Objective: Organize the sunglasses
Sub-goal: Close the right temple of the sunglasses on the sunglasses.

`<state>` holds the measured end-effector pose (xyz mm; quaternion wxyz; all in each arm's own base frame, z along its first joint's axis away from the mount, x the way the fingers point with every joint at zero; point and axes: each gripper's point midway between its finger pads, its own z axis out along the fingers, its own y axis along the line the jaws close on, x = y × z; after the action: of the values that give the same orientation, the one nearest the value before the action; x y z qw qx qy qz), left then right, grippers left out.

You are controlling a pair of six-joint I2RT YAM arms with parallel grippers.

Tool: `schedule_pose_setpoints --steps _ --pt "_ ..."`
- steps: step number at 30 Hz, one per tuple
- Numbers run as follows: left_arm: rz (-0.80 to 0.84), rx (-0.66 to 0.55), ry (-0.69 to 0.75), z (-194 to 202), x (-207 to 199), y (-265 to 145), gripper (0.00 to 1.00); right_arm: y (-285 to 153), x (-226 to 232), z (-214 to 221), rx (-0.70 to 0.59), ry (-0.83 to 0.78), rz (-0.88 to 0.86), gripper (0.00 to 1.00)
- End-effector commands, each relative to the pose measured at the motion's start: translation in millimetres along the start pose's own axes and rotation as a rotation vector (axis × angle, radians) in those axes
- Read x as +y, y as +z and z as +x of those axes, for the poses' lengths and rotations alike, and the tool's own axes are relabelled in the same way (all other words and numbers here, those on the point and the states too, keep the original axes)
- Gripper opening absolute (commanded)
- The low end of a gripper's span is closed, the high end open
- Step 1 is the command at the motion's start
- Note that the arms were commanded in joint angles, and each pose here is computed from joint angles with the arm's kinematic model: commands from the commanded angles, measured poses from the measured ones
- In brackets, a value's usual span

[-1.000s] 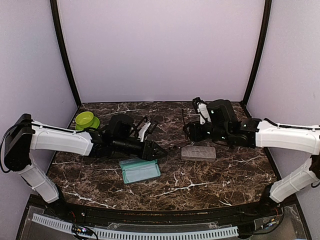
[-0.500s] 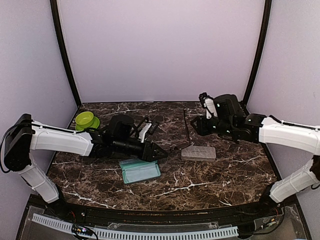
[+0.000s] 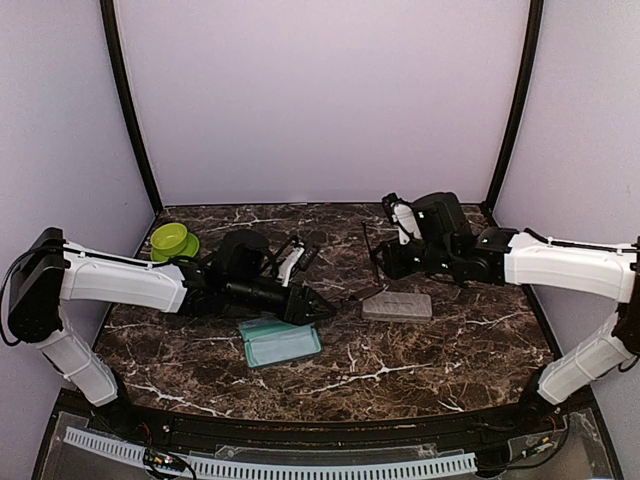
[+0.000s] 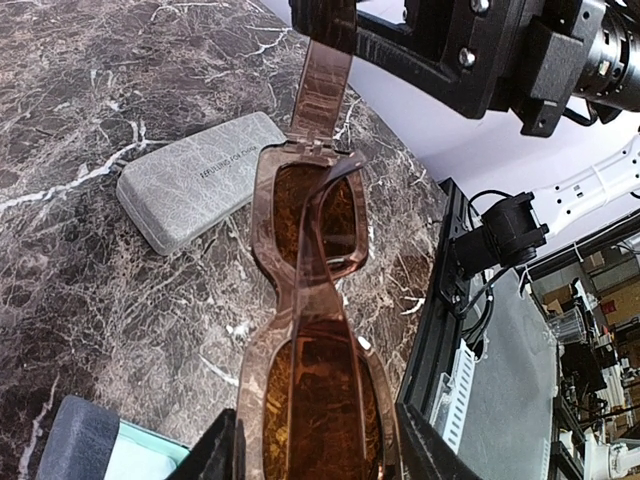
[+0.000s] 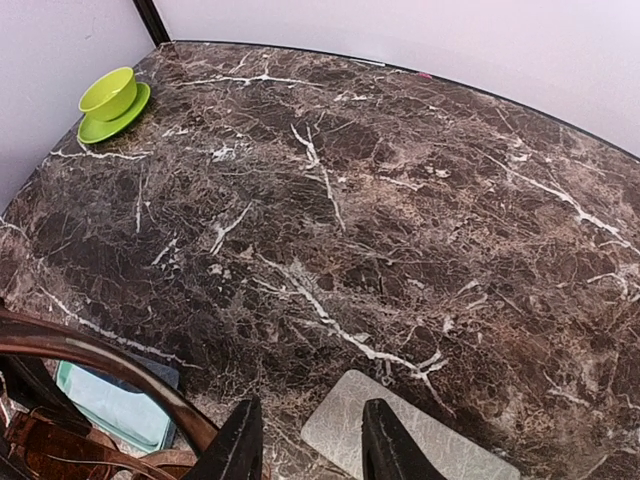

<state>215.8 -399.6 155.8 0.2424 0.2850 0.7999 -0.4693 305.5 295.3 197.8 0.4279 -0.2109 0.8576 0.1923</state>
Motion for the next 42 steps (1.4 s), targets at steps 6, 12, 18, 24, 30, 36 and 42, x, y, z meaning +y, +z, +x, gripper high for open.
schedule_pose_setpoints --steps 6,12,18,24,30,36,42 --pt "0.024 -0.021 0.038 -12 -11 -1 0.00 8 22 -1 -0.007 -0.054 0.011 0.34" --pt "0.024 -0.028 0.040 -14 -12 -2 0.00 12 26 8 0.012 -0.088 0.034 0.34" --pt "0.031 -0.022 0.037 -11 -12 -2 0.00 14 31 10 0.018 -0.097 0.034 0.34" --pt "0.031 -0.029 0.043 -10 -12 -3 0.00 17 34 17 0.043 -0.127 0.039 0.34" --pt "0.030 -0.033 0.033 -11 -12 -4 0.00 13 33 17 0.047 -0.158 0.043 0.35" --pt "0.045 -0.015 0.030 -5 -12 -3 0.00 1 24 6 0.023 -0.180 0.093 0.42" --pt "0.047 0.039 0.016 3 -13 -5 0.00 -23 16 -7 -0.002 -0.228 0.098 0.51"
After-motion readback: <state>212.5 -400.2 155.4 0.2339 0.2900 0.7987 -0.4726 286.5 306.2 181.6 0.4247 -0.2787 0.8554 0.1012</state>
